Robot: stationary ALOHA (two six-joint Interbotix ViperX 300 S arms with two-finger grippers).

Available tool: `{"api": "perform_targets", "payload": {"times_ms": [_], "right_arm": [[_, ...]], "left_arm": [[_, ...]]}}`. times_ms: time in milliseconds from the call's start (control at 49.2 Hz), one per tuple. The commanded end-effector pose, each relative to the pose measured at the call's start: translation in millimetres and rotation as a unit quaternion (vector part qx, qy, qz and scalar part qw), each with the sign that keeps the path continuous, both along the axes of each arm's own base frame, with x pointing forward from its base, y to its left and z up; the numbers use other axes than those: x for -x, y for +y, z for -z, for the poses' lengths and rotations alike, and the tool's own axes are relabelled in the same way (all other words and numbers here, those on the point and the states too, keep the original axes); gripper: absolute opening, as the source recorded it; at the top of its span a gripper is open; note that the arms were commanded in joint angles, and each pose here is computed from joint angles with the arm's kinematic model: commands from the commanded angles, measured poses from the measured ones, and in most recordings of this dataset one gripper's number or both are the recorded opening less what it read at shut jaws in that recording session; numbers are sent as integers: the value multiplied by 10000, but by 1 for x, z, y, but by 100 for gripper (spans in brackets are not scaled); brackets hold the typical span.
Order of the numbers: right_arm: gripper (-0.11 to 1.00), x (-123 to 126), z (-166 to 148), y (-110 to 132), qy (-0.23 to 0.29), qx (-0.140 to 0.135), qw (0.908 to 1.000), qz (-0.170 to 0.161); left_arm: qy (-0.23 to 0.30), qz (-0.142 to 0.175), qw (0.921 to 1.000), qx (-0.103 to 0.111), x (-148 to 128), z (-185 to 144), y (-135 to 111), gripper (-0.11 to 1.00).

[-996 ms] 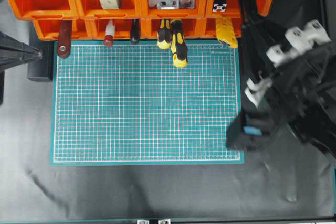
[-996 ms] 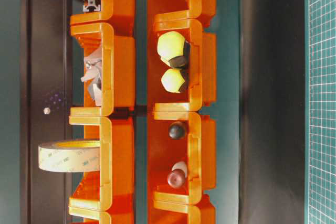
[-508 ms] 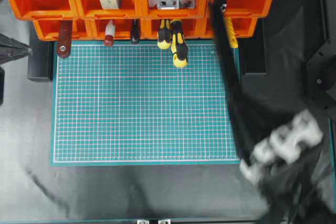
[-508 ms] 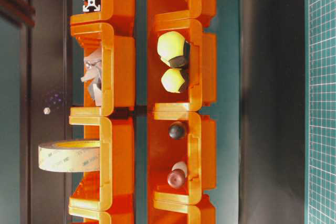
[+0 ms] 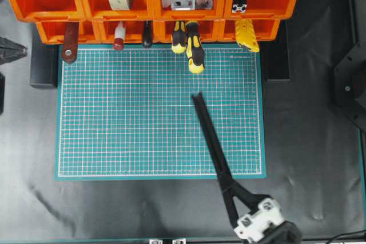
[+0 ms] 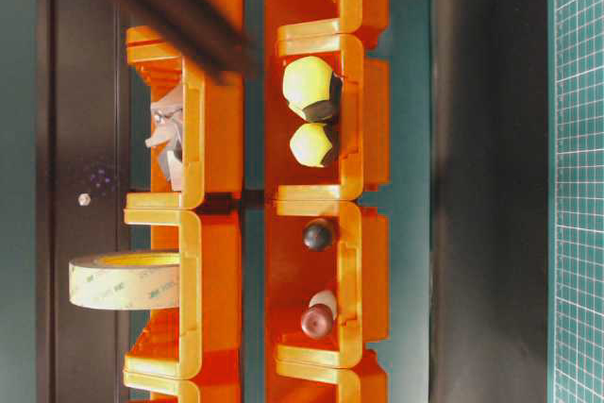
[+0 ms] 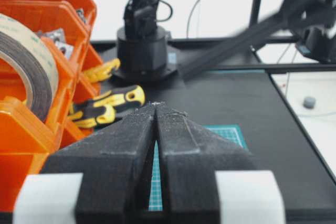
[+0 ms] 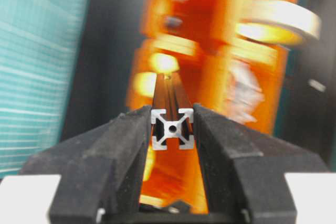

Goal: Pick frame from container rack with right arm.
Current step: 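Pull the black extrusion bar out of the rack with the right gripper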

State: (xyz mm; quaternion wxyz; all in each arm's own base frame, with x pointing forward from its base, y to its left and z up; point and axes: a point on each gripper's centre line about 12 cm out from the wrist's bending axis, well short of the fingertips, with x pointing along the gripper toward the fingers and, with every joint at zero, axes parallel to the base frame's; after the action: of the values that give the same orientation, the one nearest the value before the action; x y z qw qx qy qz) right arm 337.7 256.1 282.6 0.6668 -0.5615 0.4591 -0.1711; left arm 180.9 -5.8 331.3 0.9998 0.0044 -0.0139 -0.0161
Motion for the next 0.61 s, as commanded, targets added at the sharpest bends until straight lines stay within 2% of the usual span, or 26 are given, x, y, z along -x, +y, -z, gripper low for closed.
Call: {"api": "perform_targets", "payload": {"times_ms": [0,163,345,589], "right_arm": [[25,0,11,0,104,-200,9996,-154],[25,-2,35,-8,92,-430,9982,-417],[25,-4,59,-27,231,-486,9972,-514],[25,-30,89,-64,317,-872,9941,-560]], "left_arm": [[-238,-4,9997,0,0,-15,0,0],[-391,-31,9992,-5,2,-20,1,0],[-376,-31,9993,-5,2,-19,1,0],[-314,-8,9995,2,0,-16,0,0]]}}
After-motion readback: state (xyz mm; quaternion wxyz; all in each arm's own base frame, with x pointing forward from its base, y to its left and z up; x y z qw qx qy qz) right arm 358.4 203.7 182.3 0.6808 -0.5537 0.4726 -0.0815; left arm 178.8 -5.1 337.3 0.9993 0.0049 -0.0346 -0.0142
